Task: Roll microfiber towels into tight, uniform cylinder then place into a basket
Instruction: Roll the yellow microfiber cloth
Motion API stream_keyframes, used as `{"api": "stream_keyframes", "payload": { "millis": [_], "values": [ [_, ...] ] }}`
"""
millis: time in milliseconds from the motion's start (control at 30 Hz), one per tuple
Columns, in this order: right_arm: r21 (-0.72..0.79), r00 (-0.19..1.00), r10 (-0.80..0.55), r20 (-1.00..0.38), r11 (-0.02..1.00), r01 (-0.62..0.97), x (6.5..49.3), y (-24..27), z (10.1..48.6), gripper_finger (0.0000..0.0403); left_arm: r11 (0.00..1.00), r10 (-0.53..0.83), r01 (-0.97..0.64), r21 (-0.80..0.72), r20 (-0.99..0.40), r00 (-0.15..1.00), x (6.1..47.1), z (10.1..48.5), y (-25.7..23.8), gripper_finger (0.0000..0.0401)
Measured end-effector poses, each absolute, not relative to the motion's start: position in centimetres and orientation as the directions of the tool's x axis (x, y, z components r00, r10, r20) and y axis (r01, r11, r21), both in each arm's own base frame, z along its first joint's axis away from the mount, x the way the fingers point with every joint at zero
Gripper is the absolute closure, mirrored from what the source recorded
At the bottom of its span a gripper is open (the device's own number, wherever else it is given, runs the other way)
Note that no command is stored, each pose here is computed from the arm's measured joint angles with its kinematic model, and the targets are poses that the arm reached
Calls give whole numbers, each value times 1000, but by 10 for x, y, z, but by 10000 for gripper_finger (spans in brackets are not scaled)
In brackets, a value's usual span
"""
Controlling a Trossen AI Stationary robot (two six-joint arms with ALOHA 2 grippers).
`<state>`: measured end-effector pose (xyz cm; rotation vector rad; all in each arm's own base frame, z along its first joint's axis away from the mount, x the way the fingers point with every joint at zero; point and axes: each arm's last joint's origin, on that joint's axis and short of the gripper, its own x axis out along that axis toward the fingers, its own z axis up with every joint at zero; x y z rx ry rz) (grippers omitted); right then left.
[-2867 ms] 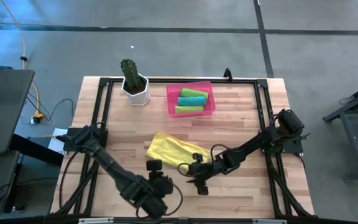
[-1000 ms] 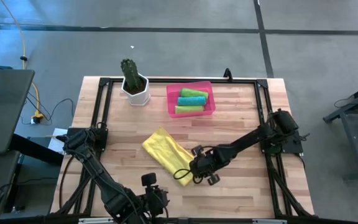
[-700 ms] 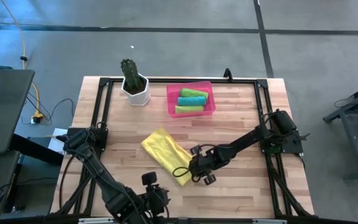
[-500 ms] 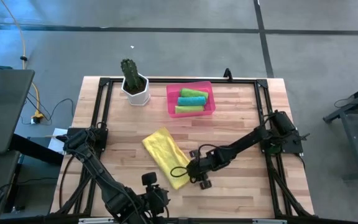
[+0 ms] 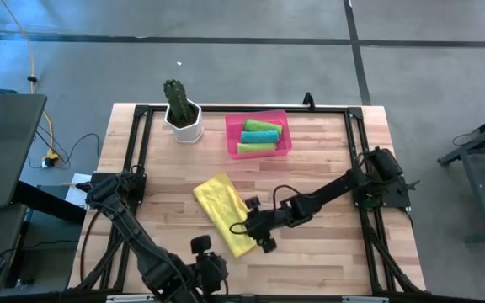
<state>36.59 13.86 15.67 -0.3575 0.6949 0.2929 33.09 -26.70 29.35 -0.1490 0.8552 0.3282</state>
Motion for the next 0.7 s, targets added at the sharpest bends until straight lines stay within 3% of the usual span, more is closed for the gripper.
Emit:
{"api": "stream_keyframes", "payload": {
  "millis": [133, 400, 700],
  "values": [
    [-353, 749, 48, -661, 861, -367, 374, 123, 150, 249, 939, 221, -344, -4, -759, 612, 330, 294, -269, 277],
    [-338, 715, -29, -699, 894, -295, 384, 85, 136, 249, 938, 225, -346, 0, -759, 611, 329, 293, -269, 277],
    [-290, 683, -28, -729, 917, -272, 389, 67, 121, 249, 940, 236, -341, 17, -755, 612, 329, 293, -268, 277]
  ]
}}
